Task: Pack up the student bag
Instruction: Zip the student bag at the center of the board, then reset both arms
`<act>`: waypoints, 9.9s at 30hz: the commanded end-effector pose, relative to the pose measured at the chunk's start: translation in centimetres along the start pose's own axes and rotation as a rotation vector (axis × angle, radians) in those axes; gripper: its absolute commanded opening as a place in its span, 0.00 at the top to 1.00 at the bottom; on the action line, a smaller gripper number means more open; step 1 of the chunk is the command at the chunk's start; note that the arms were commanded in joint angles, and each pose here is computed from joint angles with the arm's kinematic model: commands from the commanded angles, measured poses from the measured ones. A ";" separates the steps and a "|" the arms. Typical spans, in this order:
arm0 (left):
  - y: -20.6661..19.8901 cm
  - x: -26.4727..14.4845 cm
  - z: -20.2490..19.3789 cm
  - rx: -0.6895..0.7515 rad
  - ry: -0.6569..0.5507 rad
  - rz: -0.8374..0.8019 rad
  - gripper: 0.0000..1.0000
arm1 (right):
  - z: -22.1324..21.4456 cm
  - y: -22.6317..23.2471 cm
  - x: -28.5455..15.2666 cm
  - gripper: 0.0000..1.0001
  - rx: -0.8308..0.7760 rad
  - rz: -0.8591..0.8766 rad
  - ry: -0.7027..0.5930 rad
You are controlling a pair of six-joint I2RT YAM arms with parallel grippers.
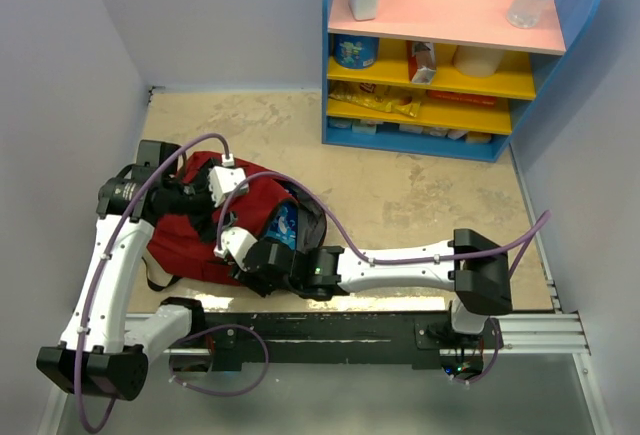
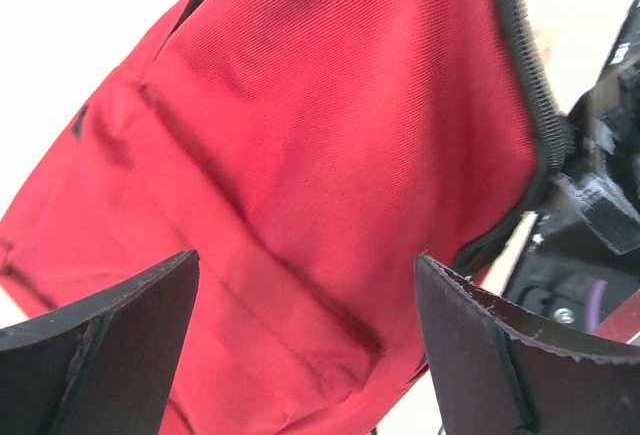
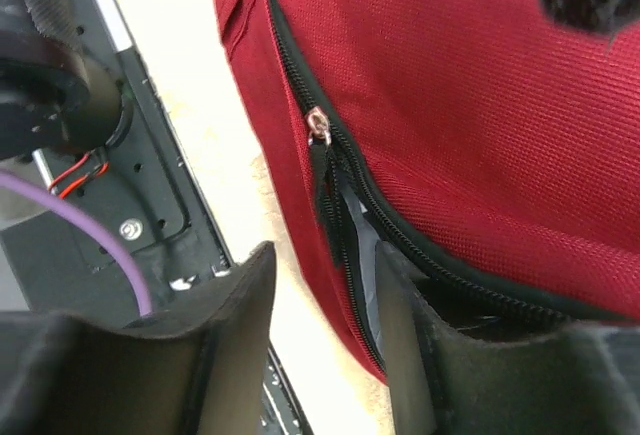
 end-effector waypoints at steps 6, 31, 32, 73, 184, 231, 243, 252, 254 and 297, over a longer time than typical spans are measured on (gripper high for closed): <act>-1.7 -1.3 -2.8 0.067 0.089 0.023 0.13 | 2.4 -5.2 0.8 0.88 0.198 -0.038 -0.098; -3.2 1.4 -2.5 -0.073 -0.040 -0.183 0.00 | 3.0 -8.5 -4.1 1.00 0.369 -0.067 -0.250; -3.4 0.9 -1.9 0.013 -0.077 -0.165 0.00 | 2.8 -8.4 -4.3 1.00 0.374 -0.065 -0.246; -5.6 8.8 -6.9 0.327 0.057 -0.144 1.00 | -1.9 -5.7 -7.3 1.00 0.537 -0.013 -0.164; -8.1 9.5 0.4 0.234 -0.023 -0.351 0.04 | -6.6 -14.6 -5.6 0.37 0.018 0.320 -0.073; -9.4 12.2 -2.6 0.262 0.098 -0.392 1.00 | -6.9 -16.7 -7.7 1.00 0.264 0.094 -0.021; -11.7 10.1 -5.4 0.322 0.199 -0.533 1.00 | -6.4 -28.5 -7.5 1.00 0.385 -0.325 0.014; -14.7 6.6 -5.9 0.475 0.172 -0.722 1.00 | -4.1 -30.6 -3.1 1.00 0.347 -0.275 -0.002; -15.1 6.2 -5.5 0.487 0.152 -0.735 1.00 | -5.3 -30.6 -1.2 1.00 0.346 -0.245 0.050; 11.0 1.7 7.8 -0.200 -0.254 0.308 0.00 | -7.8 -33.0 -10.7 0.02 0.727 -0.473 -0.072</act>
Point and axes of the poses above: each gripper's point midway between its finger pads, its own x axis out along the fingers, its own y axis along the line the jaws close on, z = x × y, the point moved 1 cm from there along -x, back along the fingers, and after that the axes turned 10 degrees about -x, right-handed, at the moved point
